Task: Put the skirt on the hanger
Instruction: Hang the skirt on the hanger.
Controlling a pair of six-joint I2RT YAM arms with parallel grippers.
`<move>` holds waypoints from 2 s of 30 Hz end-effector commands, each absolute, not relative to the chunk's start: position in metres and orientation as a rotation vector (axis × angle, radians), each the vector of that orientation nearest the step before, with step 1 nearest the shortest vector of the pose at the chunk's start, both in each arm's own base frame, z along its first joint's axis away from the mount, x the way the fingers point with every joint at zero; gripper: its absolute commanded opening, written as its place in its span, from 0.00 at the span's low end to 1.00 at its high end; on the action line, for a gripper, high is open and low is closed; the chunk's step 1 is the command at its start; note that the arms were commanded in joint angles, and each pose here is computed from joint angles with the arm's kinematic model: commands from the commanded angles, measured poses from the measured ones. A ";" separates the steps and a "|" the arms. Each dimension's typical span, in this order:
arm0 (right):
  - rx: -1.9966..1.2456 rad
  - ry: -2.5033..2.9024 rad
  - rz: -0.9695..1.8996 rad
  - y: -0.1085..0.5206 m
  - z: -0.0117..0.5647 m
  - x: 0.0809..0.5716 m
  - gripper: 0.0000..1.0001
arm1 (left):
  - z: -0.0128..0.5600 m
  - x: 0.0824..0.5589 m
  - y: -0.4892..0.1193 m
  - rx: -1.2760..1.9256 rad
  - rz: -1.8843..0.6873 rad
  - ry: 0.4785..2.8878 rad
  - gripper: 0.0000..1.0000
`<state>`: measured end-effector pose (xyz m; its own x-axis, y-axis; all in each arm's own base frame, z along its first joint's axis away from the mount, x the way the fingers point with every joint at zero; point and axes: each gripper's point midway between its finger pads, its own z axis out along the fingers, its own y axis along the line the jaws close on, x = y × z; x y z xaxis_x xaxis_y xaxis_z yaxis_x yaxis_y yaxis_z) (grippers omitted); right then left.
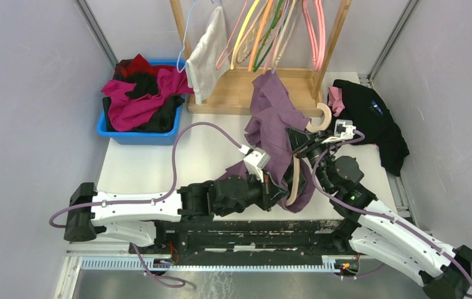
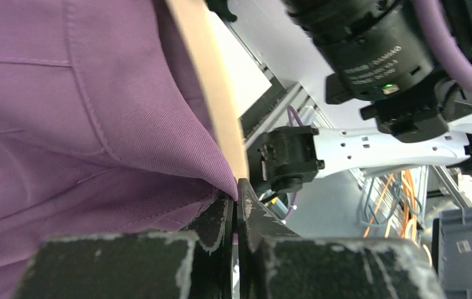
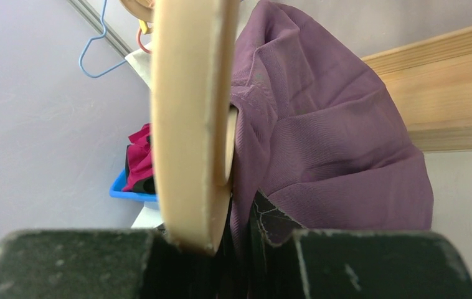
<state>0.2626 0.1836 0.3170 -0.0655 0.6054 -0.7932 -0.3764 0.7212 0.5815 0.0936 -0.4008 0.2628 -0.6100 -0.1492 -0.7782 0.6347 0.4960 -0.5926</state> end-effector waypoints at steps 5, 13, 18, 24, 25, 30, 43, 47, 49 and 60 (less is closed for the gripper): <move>0.284 1.244 0.846 0.178 0.362 0.269 0.01 | 0.328 0.061 -0.432 0.559 -1.402 1.815 0.03; 0.310 1.259 0.876 0.188 0.346 0.272 0.01 | 0.393 0.074 -0.433 0.551 -1.370 1.674 0.03; 0.367 1.289 0.942 0.192 0.334 0.270 0.01 | 0.414 0.092 -0.439 0.513 -1.316 1.591 0.03; 0.461 1.348 1.042 0.196 0.313 0.265 0.01 | 0.426 0.118 -0.441 0.487 -1.236 1.572 0.03; 0.492 1.360 1.062 0.194 0.312 0.263 0.01 | 0.426 0.123 -0.440 0.483 -1.218 1.581 0.03; 0.675 1.425 1.180 0.194 0.292 0.257 0.01 | 0.411 0.155 -0.421 0.413 -1.053 1.632 0.03; 0.750 1.565 1.423 0.233 0.286 0.246 0.01 | 0.387 0.213 -0.400 0.408 -0.794 1.742 0.03; 0.754 1.547 1.463 0.229 0.298 0.239 0.01 | 0.372 0.230 -0.385 0.409 -0.687 1.799 0.03; 0.745 1.545 1.477 0.228 0.304 0.236 0.01 | 0.364 0.236 -0.376 0.402 -0.645 1.820 0.03; 0.683 1.560 1.508 0.230 0.308 0.225 0.01 | 0.314 0.263 -0.332 0.366 -0.485 1.943 0.03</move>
